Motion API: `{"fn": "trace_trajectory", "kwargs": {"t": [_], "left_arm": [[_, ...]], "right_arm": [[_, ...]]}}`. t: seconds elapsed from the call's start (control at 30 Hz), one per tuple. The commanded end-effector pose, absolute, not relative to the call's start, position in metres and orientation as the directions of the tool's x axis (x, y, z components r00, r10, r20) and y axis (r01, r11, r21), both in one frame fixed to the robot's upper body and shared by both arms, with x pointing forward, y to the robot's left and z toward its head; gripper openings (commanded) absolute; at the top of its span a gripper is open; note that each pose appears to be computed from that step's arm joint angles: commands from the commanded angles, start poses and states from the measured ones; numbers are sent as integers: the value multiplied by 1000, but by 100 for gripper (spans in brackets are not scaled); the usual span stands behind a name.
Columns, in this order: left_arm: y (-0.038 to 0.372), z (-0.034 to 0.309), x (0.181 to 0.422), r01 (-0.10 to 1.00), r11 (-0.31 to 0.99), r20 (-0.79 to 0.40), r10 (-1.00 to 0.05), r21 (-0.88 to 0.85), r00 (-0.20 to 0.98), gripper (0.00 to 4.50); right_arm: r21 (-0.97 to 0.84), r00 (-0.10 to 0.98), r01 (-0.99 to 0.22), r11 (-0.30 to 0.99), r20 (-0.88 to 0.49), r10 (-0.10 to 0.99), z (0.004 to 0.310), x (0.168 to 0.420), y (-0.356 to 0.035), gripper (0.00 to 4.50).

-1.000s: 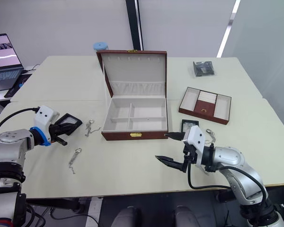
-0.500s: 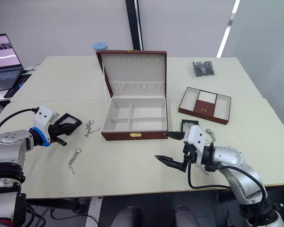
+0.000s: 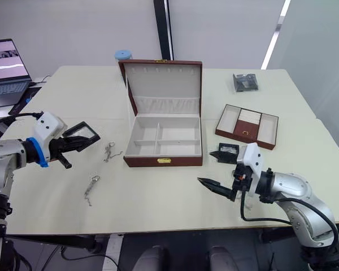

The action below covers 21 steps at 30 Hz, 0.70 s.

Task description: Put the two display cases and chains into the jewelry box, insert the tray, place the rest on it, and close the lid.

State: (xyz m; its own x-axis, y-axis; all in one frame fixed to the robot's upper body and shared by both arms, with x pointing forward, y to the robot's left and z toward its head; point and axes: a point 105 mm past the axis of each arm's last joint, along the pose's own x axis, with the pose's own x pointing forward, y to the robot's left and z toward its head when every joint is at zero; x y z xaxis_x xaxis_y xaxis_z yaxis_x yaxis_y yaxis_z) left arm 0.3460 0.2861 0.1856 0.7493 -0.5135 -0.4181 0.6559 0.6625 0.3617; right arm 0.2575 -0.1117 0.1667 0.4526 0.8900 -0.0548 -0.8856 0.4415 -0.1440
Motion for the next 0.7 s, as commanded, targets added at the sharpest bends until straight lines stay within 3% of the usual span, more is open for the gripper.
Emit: {"fn": "trace_trajectory", "kwargs": {"t": [0.03,0.37,0.7], "left_arm": [[262,211,346,704,589,-392,-584,397,710,1],[174,229,353,883,295,-442,-780,364,443,1],[129,215,381,912,110,-493,-813,395,311,1]], "right_arm": [[-186,476,-866,465,-15,880,182,254,-115,450],[-186,595,-790,584,-7,803,179,247,-126,450],[-185,680,-723,665,-19,733,170,235,-132,450]]}}
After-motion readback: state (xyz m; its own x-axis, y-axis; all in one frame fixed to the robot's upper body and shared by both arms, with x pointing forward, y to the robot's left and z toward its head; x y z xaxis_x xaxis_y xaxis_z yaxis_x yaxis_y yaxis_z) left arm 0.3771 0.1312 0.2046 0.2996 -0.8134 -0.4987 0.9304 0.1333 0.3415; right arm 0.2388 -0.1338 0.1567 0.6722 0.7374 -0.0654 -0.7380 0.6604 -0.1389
